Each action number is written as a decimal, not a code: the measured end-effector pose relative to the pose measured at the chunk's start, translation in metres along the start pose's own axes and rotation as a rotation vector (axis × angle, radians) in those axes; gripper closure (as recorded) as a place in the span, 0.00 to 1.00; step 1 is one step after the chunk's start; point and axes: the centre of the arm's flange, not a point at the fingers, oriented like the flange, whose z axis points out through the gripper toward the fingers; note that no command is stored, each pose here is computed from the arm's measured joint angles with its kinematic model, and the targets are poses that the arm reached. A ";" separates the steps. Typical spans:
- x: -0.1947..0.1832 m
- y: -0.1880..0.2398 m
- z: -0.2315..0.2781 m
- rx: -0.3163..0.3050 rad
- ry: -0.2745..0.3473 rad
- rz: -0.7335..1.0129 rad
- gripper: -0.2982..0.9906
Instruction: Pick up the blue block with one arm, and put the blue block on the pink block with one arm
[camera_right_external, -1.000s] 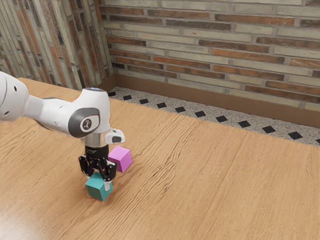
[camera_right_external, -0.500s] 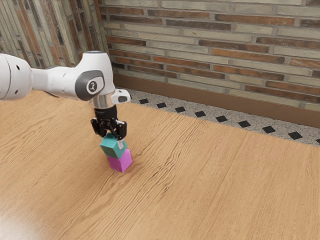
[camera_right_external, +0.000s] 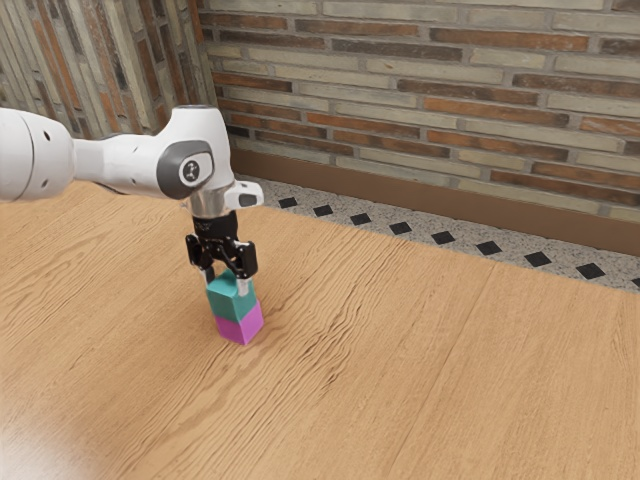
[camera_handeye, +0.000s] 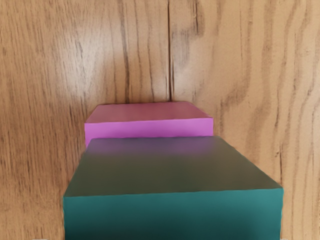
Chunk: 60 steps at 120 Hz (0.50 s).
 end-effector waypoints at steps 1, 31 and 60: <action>0.000 0.000 -0.001 0.000 0.001 0.001 0.32; -0.032 0.040 -0.094 0.071 0.086 0.079 0.26; -0.140 0.192 -0.267 0.246 0.249 0.408 0.24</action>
